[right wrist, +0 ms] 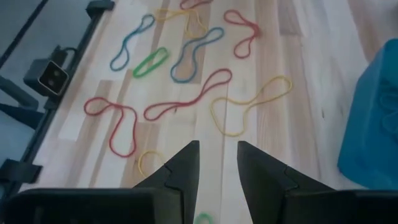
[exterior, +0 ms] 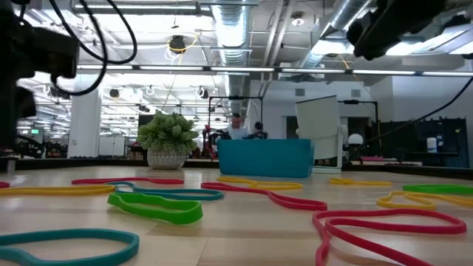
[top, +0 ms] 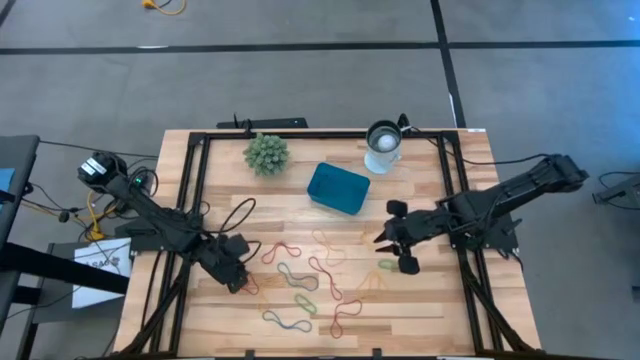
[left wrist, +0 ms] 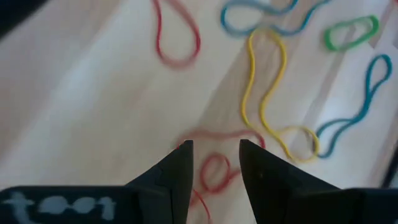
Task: Pick and place items into bin
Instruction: Put the red rubber band into the blue bin
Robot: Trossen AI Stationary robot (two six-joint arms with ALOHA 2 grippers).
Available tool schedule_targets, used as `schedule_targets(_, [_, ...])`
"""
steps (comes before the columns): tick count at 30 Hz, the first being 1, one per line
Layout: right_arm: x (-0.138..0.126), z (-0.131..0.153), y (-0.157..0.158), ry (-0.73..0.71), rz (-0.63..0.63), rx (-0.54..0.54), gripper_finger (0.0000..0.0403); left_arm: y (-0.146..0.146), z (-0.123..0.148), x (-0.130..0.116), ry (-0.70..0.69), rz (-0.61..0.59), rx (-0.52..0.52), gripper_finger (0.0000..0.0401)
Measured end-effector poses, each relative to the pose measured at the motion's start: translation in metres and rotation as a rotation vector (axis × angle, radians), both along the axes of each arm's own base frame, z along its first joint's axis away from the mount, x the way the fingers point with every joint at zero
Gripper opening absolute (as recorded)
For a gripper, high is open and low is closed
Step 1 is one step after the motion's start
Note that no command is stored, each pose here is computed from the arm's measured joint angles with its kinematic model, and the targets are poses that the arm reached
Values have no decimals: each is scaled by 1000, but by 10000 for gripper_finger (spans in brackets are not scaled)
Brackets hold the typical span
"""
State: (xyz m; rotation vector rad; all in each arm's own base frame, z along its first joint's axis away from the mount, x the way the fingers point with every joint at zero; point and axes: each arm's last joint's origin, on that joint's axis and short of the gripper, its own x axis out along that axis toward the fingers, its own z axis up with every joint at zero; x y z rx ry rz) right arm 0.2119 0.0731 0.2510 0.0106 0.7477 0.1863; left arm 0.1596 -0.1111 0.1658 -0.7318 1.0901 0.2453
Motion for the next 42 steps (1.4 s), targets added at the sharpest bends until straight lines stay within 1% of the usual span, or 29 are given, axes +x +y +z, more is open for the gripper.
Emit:
schedule_targets(2, [4,-3,1,1,1,-7,103,1,-2,-4,55,55,-27,119])
schedule_targets(4, [10,-6,1,-11,8,-21,103,2,-3,-7,94,105,-30,119])
schedule_targets(6, [16,-9,1,-25,16,-35,103,3,-4,-8,112,143,-27,119])
schedule_targets(9, [23,-13,0,-27,14,-47,103,4,-4,-8,110,160,-23,119])
schedule_targets(12, [27,-19,-3,3,0,-56,103,3,-7,-7,119,163,-12,119])
schedule_targets(15, [29,-22,-6,17,-13,-60,103,1,-15,-5,147,163,22,119])
schedule_targets(21, [31,-23,-11,22,-34,-60,103,-18,-37,3,168,105,34,119])
schedule_targets(23, [31,-22,-13,17,-41,-58,103,-24,-40,6,184,94,52,119])
schedule_targets(27, [32,-21,-17,11,-57,-56,103,-26,-38,6,244,111,94,118])
schedule_targets(30, [32,-21,-16,10,-57,-56,103,-27,-37,6,242,102,108,104])
schedule_targets(33, [32,-21,-16,11,-56,-56,103,-26,-38,6,245,56,137,69])
schedule_targets(36, [32,-21,-16,10,-56,-57,103,-25,-39,5,251,0,181,18])
schedule_targets(38, [32,-21,-16,10,-56,-57,103,-26,-36,7,206,-29,233,8])
schedule_targets(39, [32,-21,-16,9,-56,-56,103,-27,-33,9,166,-53,281,7])
schedule_targets(40, [32,-21,-17,7,-57,-56,103,-27,-31,13,118,-75,356,6])
schedule_targets(42, [33,-21,-17,5,-61,-55,103,-28,-16,25,2,-94,479,2])
